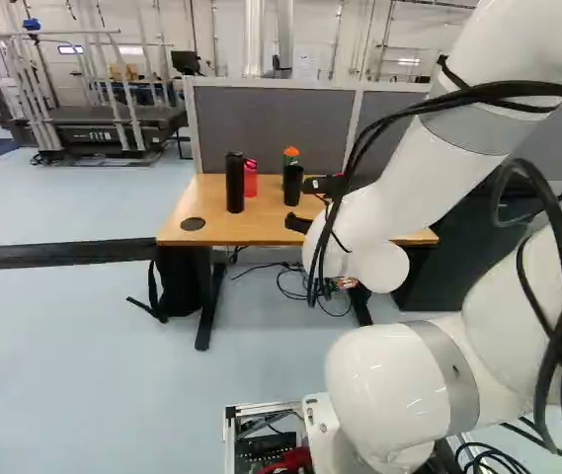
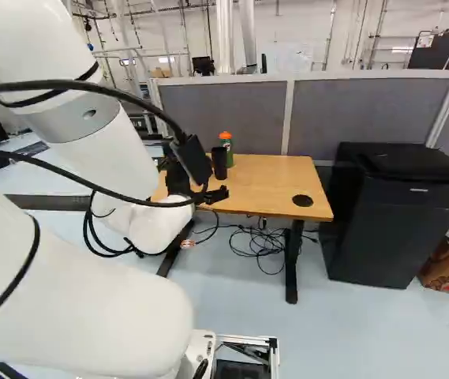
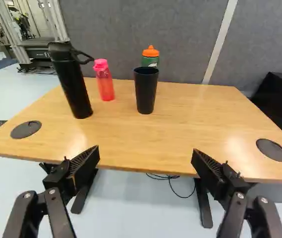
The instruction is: Pick up the green bottle from the table
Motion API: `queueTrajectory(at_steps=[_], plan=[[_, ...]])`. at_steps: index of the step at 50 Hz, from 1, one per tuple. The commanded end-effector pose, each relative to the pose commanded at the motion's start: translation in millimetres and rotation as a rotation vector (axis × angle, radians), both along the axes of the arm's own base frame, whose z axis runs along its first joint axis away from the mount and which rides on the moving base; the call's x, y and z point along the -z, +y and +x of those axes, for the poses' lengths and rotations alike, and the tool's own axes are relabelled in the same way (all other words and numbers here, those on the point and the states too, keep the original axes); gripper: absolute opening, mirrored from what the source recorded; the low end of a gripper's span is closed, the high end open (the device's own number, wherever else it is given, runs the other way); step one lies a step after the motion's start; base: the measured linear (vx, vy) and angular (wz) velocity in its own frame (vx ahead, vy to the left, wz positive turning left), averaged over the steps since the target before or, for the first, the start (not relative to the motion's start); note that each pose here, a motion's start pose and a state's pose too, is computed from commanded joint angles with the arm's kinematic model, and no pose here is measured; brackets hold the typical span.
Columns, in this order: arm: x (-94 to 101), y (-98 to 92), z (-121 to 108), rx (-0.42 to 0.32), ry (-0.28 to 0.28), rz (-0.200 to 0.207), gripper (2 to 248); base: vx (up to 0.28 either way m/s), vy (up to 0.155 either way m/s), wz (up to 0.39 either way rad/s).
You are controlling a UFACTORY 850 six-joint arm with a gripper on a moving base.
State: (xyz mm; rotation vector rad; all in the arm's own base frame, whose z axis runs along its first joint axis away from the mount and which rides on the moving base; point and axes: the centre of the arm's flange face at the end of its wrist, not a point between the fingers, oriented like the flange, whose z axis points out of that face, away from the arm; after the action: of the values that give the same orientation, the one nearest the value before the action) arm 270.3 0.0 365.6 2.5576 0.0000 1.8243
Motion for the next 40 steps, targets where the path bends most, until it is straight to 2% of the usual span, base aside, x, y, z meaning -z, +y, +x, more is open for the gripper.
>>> queueTrajectory(at_steps=[15,18,40], plan=[[0.0,0.0,0,0.000,0.000,0.000,247,0.222,0.095,-0.116],[-1.6,2.4,12,-0.009,0.006,0.000,247,0.162,0.063,-0.012],[-5.3,9.5,49,-0.030,0.017,0.000,247,0.015,0.006,0.000]])
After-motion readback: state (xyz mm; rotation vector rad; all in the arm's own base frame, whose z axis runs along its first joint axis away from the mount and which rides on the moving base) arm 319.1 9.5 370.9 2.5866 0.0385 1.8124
